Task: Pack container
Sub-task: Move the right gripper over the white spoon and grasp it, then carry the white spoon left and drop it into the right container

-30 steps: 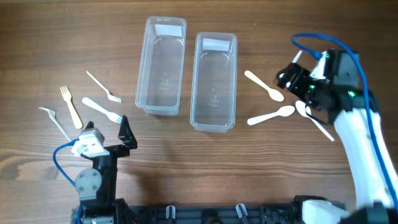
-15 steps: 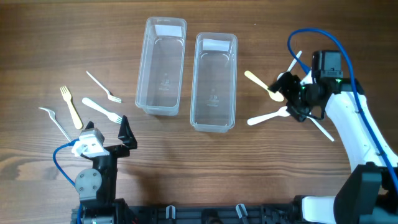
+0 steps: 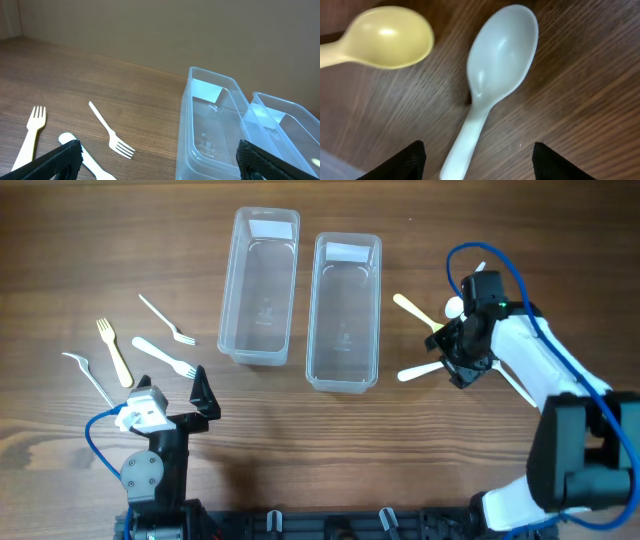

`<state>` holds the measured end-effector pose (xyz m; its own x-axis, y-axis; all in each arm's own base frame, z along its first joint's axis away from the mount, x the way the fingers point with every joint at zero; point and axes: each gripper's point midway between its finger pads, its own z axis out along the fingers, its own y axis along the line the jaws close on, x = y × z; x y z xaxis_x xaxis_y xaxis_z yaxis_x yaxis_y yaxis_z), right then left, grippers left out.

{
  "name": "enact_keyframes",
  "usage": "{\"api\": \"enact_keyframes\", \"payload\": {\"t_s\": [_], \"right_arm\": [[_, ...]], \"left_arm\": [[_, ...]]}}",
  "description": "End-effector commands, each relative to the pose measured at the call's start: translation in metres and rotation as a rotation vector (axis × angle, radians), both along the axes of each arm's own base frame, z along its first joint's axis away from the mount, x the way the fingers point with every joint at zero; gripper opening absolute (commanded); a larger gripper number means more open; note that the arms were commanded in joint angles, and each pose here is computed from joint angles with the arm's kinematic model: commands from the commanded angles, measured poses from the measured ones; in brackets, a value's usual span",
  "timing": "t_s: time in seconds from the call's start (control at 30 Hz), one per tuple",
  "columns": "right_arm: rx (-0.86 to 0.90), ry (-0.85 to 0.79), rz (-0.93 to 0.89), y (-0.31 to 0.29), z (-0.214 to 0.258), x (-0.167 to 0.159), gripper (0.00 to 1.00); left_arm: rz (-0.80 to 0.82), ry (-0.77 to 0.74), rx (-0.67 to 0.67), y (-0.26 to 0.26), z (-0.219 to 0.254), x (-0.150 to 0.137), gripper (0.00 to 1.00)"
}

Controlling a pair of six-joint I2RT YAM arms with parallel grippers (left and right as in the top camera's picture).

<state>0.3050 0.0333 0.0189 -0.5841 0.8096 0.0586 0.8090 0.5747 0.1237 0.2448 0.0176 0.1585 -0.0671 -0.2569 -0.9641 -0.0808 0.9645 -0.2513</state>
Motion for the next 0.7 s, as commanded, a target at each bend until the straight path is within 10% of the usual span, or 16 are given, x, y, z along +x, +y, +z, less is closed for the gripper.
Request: {"api": "enact_keyframes", "payload": {"t_s": [0.0, 0.27, 0.4, 0.67], "right_arm": [[-0.037, 0.061, -0.022, -0.005, -0.023, -0.006, 0.67], [-0.043, 0.102, -0.021, -0.006, -0.048, -0.006, 0.42], [-0.043, 0.107, -0.006, -0.006, -0.048, -0.007, 0.06], [-0.067, 0.128, 0.042, -0.01, -0.039, -0.016, 0.04]], "left_arm": [[-0.005, 0.0, 0.019, -0.001, -0.002, 0.0, 1.0], [-0.005, 0.0, 0.019, -0.001, -0.002, 0.0, 1.0], [-0.005, 0.0, 0.019, -0.001, -0.002, 0.0, 1.0], [-0.005, 0.0, 0.019, -0.001, -0.002, 0.0, 1.0]]}}
